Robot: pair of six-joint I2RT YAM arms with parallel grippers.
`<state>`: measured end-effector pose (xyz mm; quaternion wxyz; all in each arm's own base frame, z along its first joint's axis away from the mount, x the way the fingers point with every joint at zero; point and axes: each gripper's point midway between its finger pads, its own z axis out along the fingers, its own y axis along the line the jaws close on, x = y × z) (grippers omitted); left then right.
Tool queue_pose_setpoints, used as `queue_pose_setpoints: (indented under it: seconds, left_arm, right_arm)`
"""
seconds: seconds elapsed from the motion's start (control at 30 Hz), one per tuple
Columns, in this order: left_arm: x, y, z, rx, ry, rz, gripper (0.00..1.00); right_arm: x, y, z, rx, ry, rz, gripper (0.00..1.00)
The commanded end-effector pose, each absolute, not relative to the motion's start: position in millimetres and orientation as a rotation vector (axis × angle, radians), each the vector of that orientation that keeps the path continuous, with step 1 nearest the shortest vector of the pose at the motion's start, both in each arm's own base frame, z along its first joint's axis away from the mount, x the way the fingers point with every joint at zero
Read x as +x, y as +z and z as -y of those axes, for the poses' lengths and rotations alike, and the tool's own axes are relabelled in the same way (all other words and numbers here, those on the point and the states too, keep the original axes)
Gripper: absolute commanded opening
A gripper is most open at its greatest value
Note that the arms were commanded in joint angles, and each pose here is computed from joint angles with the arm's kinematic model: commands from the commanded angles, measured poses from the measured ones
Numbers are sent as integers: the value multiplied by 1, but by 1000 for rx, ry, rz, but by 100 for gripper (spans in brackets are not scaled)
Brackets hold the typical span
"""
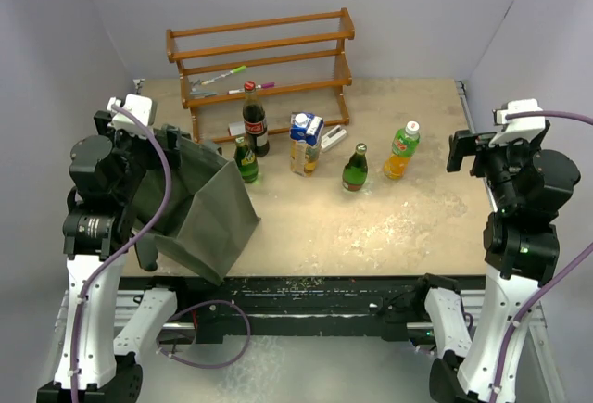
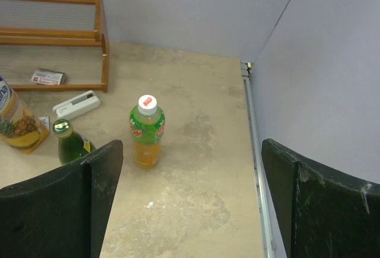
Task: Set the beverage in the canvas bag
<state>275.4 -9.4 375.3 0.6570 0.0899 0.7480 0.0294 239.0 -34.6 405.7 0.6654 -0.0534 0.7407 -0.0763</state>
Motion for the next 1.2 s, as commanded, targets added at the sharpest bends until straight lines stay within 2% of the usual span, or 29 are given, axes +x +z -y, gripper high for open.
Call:
queue_pose_setpoints:
  seconds: [0.0, 0.7, 1.17]
  left_arm:
    - [273, 385, 11, 232, 64, -1657, 99]
    - [263, 376, 28, 383, 3, -1671, 99]
    - [268, 359, -13, 230, 116, -1799, 99]
  right_arm:
    - [244, 406, 27, -168, -128, -1660, 100]
    - [253, 403, 12, -250, -29, -1689, 100]
    - [269, 386, -1, -385, 64, -1753, 100]
